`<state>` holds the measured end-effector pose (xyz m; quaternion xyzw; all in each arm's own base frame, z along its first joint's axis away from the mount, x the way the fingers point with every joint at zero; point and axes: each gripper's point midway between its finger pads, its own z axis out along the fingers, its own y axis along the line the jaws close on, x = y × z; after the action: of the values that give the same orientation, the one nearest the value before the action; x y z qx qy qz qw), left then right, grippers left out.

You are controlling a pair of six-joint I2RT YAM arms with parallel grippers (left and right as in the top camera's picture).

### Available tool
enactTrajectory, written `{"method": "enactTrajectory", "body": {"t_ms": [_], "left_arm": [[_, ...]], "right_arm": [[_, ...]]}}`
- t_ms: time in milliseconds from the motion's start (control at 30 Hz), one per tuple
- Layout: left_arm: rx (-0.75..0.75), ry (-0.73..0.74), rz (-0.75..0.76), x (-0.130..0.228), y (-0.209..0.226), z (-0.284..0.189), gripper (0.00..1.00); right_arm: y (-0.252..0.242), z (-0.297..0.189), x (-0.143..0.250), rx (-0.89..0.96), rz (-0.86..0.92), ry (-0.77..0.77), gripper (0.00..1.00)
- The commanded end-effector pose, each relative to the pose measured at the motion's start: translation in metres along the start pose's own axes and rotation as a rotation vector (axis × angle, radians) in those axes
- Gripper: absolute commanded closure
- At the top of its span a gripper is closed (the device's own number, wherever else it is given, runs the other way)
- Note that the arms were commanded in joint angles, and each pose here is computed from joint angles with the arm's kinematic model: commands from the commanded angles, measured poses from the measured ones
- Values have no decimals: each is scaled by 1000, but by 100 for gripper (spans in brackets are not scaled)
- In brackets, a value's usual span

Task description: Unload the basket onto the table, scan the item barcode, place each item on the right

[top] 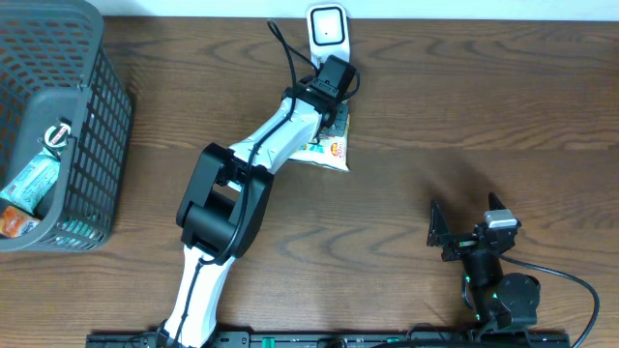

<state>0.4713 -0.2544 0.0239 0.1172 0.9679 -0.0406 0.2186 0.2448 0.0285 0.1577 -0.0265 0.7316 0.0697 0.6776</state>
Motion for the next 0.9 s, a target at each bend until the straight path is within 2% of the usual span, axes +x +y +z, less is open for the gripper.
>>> {"method": "enactTrajectory", "body": {"t_ms": [0, 200, 333, 567, 867], "left_arm": [[-39, 4, 48, 0, 9, -6, 78], [-54, -123, 31, -35, 16, -84, 72], [-44, -89, 7, -24, 17, -113, 71], [89, 148, -21, 35, -4, -96, 71], [59, 277, -1, 99, 1, -56, 71]], "right_arm": [[-1, 0, 0, 3, 2, -1, 1], [-1, 0, 0, 3, 2, -1, 1], [-1, 0, 0, 3, 2, -1, 1], [-1, 0, 0, 3, 2, -1, 1], [-1, 0, 0, 3, 2, -1, 1]]}}
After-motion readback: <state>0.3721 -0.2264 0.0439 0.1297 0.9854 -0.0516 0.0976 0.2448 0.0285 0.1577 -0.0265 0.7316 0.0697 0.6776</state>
